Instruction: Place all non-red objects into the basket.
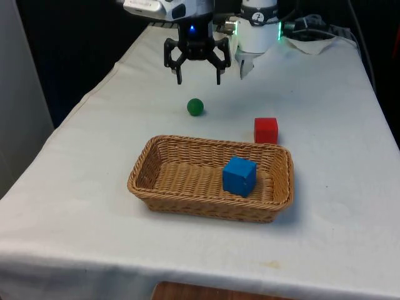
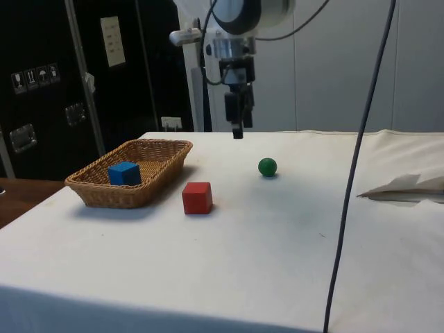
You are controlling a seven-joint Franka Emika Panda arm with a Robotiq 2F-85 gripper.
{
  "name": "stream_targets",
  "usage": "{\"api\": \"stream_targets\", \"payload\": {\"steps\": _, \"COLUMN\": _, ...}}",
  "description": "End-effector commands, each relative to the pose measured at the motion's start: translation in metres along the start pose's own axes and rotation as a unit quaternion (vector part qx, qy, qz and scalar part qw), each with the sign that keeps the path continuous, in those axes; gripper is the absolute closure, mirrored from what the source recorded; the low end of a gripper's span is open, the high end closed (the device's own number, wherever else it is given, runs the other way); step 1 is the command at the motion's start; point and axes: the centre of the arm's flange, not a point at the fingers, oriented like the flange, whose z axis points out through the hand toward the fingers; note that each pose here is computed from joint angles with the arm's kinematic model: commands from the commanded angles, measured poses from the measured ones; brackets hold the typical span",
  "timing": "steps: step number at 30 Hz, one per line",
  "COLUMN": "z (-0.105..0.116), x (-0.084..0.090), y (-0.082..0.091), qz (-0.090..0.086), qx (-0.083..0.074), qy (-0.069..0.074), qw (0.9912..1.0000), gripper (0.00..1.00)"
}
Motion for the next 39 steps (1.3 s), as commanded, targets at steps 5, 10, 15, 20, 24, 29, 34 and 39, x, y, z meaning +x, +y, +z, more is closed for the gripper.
{"api": "stream_targets", "payload": {"steps": 5, "z": 0.009, "x": -0.016, "y": 0.008, "qz": -0.001, "qx": 0.0, "qy": 0.007, "qw": 0.99998, "gripper": 0.0}}
{"api": "stream_targets", "payload": {"steps": 10, "z": 0.02, "x": -0.027, "y": 0.015, "qz": -0.002, "qx": -0.005, "qy": 0.001, "qw": 0.99998, "gripper": 0.0}}
{"api": "stream_targets", "payload": {"steps": 15, "z": 0.029, "x": -0.041, "y": 0.021, "qz": -0.008, "qx": -0.006, "qy": 0.01, "qw": 0.9999, "gripper": 0.0}}
{"api": "stream_targets", "payload": {"steps": 20, "z": 0.032, "x": -0.044, "y": 0.021, "qz": -0.011, "qx": -0.007, "qy": 0.015, "qw": 0.99979, "gripper": 0.0}}
{"api": "stream_targets", "payload": {"steps": 24, "z": 0.038, "x": -0.044, "y": 0.018, "qz": -0.014, "qx": -0.006, "qy": 0.022, "qw": 0.99964, "gripper": 0.0}}
{"api": "stream_targets", "payload": {"steps": 29, "z": 0.044, "x": -0.045, "y": 0.015, "qz": -0.013, "qx": -0.004, "qy": 0.024, "qw": 0.99962, "gripper": 0.0}}
{"api": "stream_targets", "payload": {"steps": 34, "z": 0.053, "x": -0.046, "y": 0.015, "qz": -0.012, "qx": 0.0, "qy": 0.022, "qw": 0.99968, "gripper": 0.0}}
{"api": "stream_targets", "payload": {"steps": 39, "z": 0.059, "x": -0.047, "y": 0.015, "qz": -0.01, "qx": 0.001, "qy": 0.02, "qw": 0.99974, "gripper": 0.0}}
